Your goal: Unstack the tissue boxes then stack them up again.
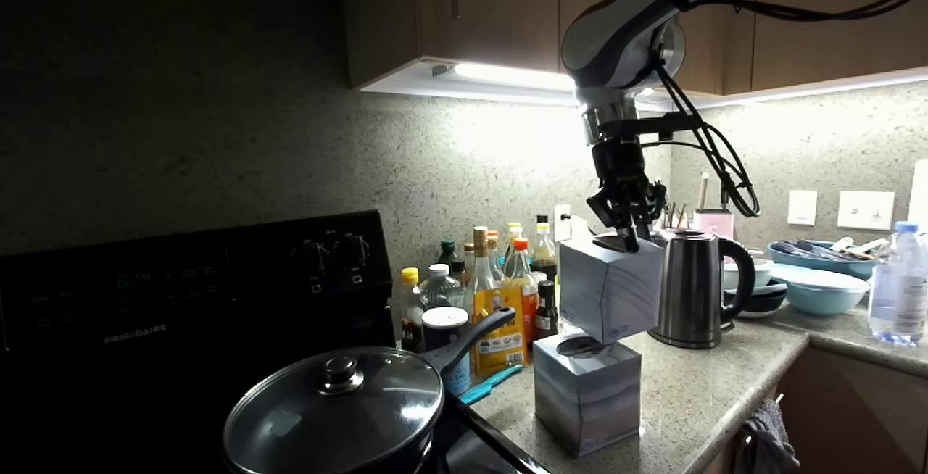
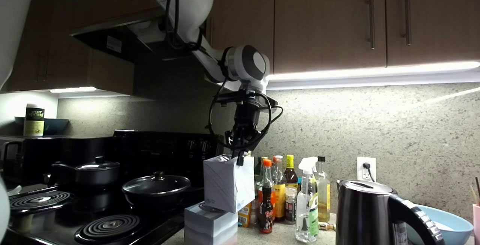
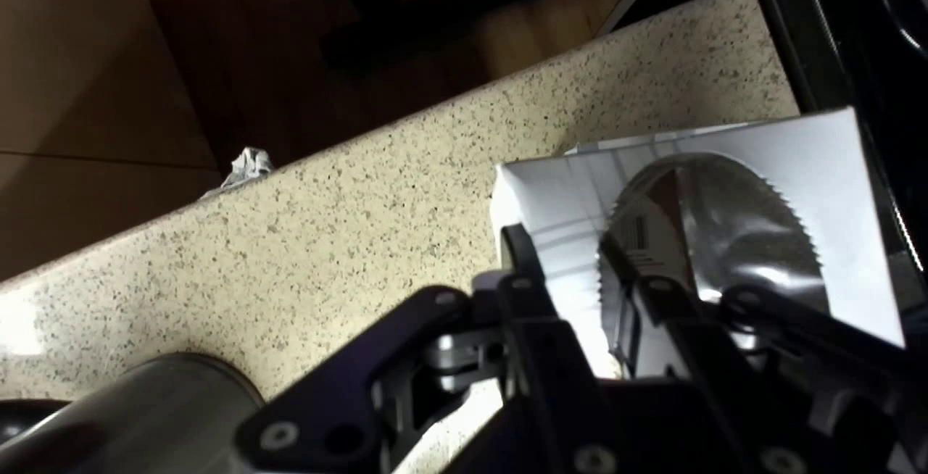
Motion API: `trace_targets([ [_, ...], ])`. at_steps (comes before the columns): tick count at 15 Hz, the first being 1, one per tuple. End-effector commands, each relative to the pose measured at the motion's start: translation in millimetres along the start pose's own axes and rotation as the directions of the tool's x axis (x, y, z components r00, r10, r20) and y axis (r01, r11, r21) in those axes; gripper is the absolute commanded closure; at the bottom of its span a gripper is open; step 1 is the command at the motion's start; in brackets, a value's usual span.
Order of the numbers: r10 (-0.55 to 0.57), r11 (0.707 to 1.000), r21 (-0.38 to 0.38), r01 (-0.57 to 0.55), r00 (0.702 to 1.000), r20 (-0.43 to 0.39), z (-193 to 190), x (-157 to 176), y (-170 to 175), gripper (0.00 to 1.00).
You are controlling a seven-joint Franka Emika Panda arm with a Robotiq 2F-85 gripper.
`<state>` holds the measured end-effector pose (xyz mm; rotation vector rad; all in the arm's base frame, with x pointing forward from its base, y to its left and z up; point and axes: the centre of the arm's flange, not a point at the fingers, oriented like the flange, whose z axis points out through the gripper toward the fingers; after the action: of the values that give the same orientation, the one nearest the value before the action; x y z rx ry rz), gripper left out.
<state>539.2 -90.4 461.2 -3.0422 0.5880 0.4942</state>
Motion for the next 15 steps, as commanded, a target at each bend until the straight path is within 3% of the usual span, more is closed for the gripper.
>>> trace_targets([
  [1, 0.053, 0.998, -0.015, -0.053, 0.999, 0.003, 6.4, -17.4, 0.2, 0.93],
  [2, 0.018, 1.0, -0.006, -0.018, 1.0, 0.016, 5.3, -2.5, -3.5, 0.78],
  [4, 0.028, 1.0, -0.007, -0.028, 0.999, 0.018, 6.1, -2.8, -3.2, 0.78],
  [5, 0.029, 1.0, -0.006, -0.029, 0.999, 0.017, 5.8, -2.9, -2.7, 0.93],
  [15, -0.014, 1.0, -0.014, 0.015, 0.999, 0.04, 29.4, 7.2, -39.1, 0.93],
])
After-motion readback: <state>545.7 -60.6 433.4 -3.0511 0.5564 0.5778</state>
